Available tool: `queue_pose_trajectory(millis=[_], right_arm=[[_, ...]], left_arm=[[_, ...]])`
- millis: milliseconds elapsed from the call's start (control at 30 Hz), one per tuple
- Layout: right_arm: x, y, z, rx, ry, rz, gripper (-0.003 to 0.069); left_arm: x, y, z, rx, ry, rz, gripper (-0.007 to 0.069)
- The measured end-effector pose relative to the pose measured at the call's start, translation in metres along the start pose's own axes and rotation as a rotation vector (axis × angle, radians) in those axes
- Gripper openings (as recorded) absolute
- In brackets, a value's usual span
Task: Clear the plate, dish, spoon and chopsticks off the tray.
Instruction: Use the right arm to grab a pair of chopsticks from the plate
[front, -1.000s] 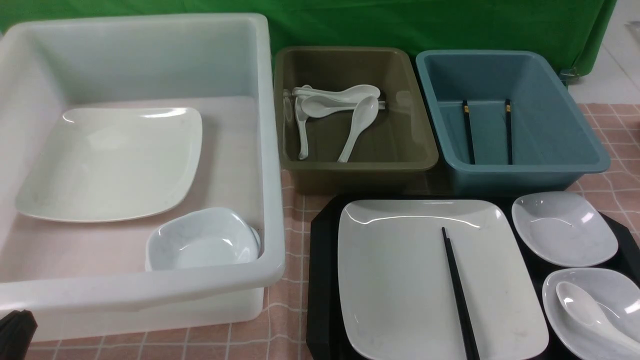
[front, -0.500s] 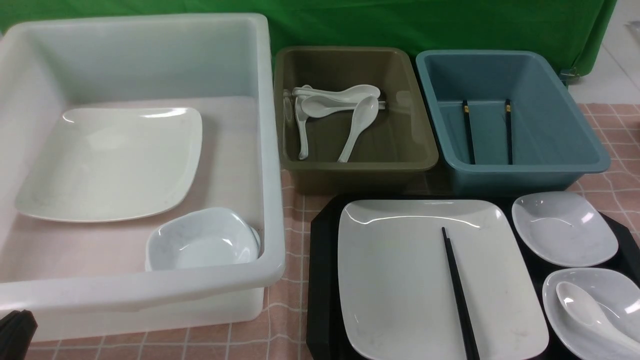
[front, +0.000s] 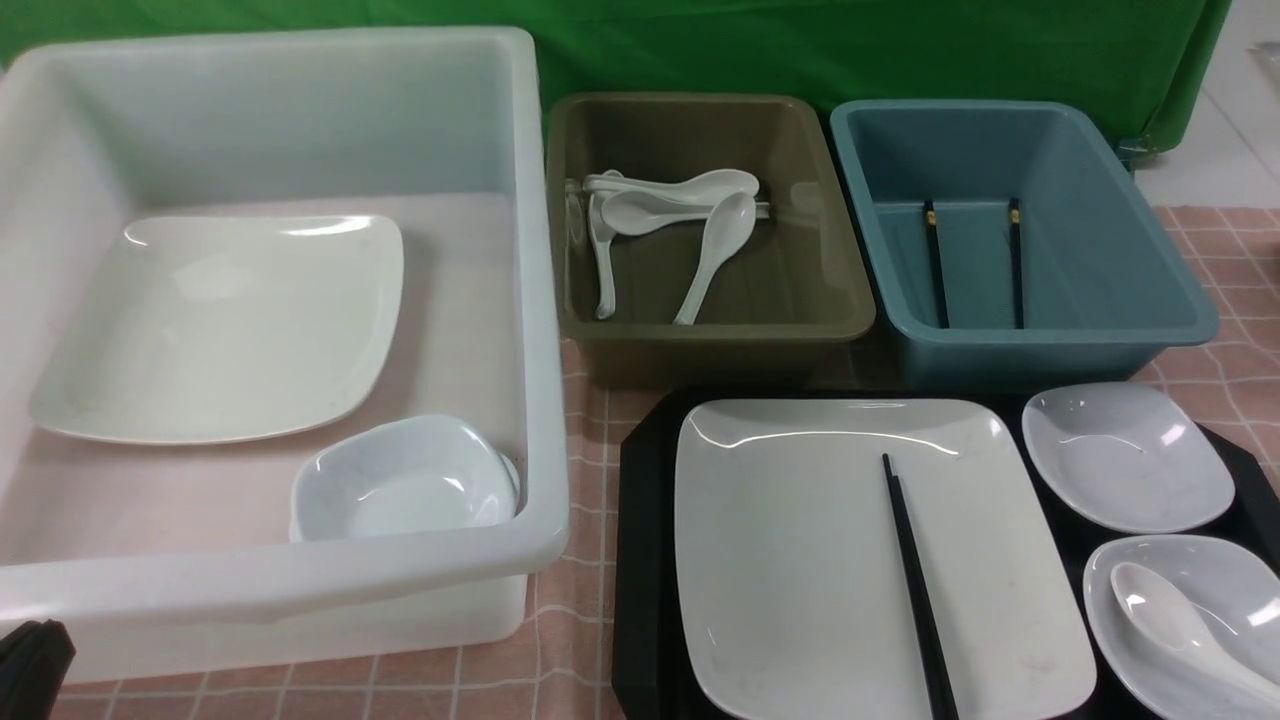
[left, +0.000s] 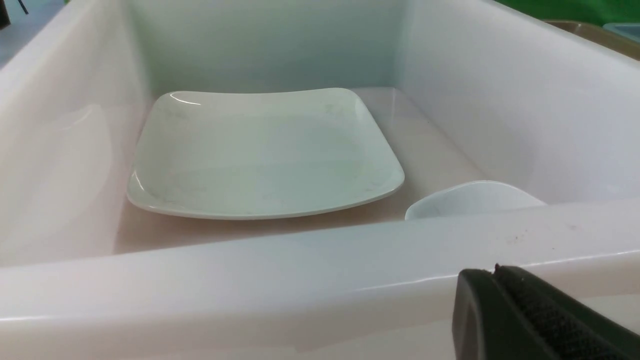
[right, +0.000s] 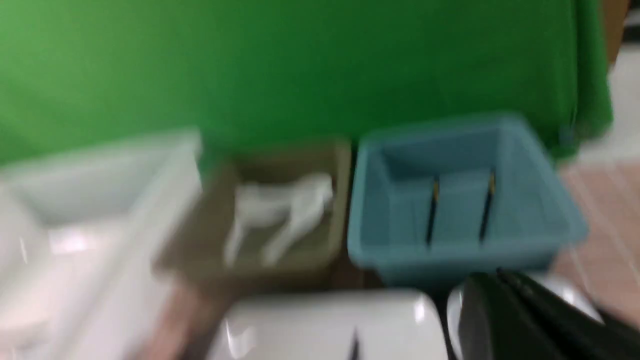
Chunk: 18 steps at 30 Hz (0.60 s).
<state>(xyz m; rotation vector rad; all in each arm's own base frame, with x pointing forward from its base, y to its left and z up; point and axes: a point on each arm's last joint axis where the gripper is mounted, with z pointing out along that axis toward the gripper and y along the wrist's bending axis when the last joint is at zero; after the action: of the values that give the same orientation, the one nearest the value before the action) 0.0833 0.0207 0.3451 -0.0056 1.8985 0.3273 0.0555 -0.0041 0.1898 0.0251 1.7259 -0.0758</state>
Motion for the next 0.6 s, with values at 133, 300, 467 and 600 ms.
queue_pose_trajectory(millis=[133, 300, 467, 600], right_arm=[[0.007, -0.003, 0.042, 0.016, 0.451, 0.021, 0.003], [0.04, -0.015, 0.111, 0.051, 0.903, 0.075, 0.0141], [0.053, -0.001, 0.148, 0.007, 1.031, 0.023, 0.0356], [0.063, 0.027, 0.179, -0.048, 1.099, -0.039, 0.0445]], left_arm=[[0.0, 0.0, 0.0, 0.0, 0.0, -0.001, 0.0004], [0.0, 0.0, 0.0, 0.0, 0.0, -0.001, 0.0004], [0.0, 0.0, 0.0, 0.0, 0.0, -0.001, 0.0004], [0.0, 0.0, 0.0, 0.0, 0.0, -0.001, 0.0004]])
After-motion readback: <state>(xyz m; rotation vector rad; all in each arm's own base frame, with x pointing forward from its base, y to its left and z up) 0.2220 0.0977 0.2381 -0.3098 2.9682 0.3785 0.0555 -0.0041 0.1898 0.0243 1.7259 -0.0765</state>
